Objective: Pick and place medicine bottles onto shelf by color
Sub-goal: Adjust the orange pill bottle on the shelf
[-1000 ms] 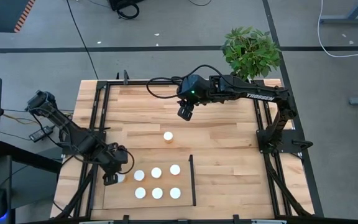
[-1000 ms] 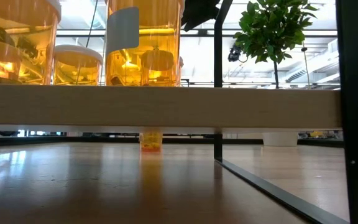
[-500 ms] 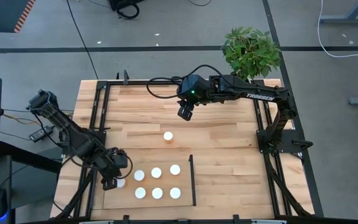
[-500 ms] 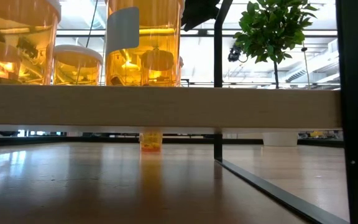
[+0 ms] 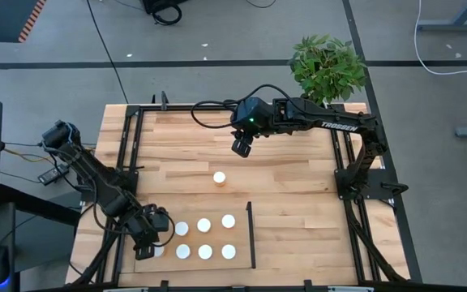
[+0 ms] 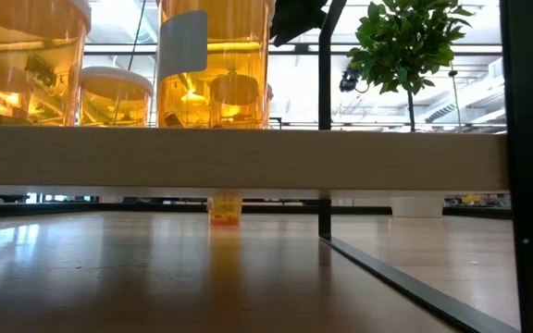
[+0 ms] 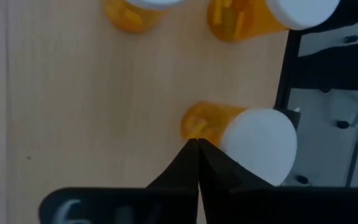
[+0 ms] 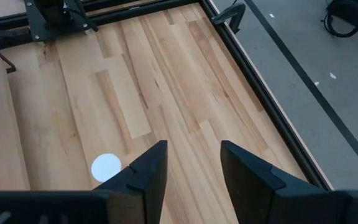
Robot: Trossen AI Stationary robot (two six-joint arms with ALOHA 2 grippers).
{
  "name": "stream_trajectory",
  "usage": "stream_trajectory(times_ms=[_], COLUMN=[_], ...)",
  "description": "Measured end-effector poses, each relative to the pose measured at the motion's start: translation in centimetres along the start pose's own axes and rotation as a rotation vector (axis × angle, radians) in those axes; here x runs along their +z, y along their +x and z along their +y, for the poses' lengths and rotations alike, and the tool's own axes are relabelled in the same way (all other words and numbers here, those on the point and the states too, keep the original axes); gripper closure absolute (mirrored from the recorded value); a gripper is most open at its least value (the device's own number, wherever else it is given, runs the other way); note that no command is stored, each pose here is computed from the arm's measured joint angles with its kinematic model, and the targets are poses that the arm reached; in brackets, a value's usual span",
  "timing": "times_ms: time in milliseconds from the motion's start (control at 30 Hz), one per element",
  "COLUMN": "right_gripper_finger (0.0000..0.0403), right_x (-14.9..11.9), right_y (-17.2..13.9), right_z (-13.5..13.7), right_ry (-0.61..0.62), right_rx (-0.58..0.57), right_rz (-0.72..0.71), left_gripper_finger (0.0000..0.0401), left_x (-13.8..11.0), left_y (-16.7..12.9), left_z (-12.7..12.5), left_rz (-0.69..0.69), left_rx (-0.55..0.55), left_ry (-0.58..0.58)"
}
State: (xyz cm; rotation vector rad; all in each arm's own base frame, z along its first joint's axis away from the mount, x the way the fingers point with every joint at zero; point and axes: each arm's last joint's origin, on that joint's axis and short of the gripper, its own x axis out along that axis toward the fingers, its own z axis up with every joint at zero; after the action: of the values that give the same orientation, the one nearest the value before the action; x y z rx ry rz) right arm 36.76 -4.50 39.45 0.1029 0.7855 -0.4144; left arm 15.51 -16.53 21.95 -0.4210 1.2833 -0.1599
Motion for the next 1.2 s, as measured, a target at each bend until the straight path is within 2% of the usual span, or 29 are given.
stream_trajectory(times_ms=[433, 733, 1067, 1200], right_gripper_finger=[0.0247, 0.0247, 0.0247, 0.0247], right_x=[0.0, 0.0, 0.0, 0.0], right_y=[0.0, 0.0, 0.0, 0.0], right_z=[0.0, 0.0, 0.0, 0.0], right_ry=[0.003, 0.002, 0.002, 0.001], right_rx=[0.0, 0.0, 0.0, 0.004], right_rz=[0.0, 0.0, 0.001, 0.004], left_gripper_finger=[0.0397, 0.0398, 0.0397, 0.0393], left_x=[-1.1, -1.6, -0.2, 1.0], left_y=[0.0, 0.0, -0.3, -0.9], left_z=[-0.9, -0.7, 0.4, 0.1], left_rz=[0.027, 0.057, 0.025, -0.036], left_rx=[-0.04, -0.001, 0.022, -0.003], left_ry=[0.01, -0.029, -0.095, -0.071])
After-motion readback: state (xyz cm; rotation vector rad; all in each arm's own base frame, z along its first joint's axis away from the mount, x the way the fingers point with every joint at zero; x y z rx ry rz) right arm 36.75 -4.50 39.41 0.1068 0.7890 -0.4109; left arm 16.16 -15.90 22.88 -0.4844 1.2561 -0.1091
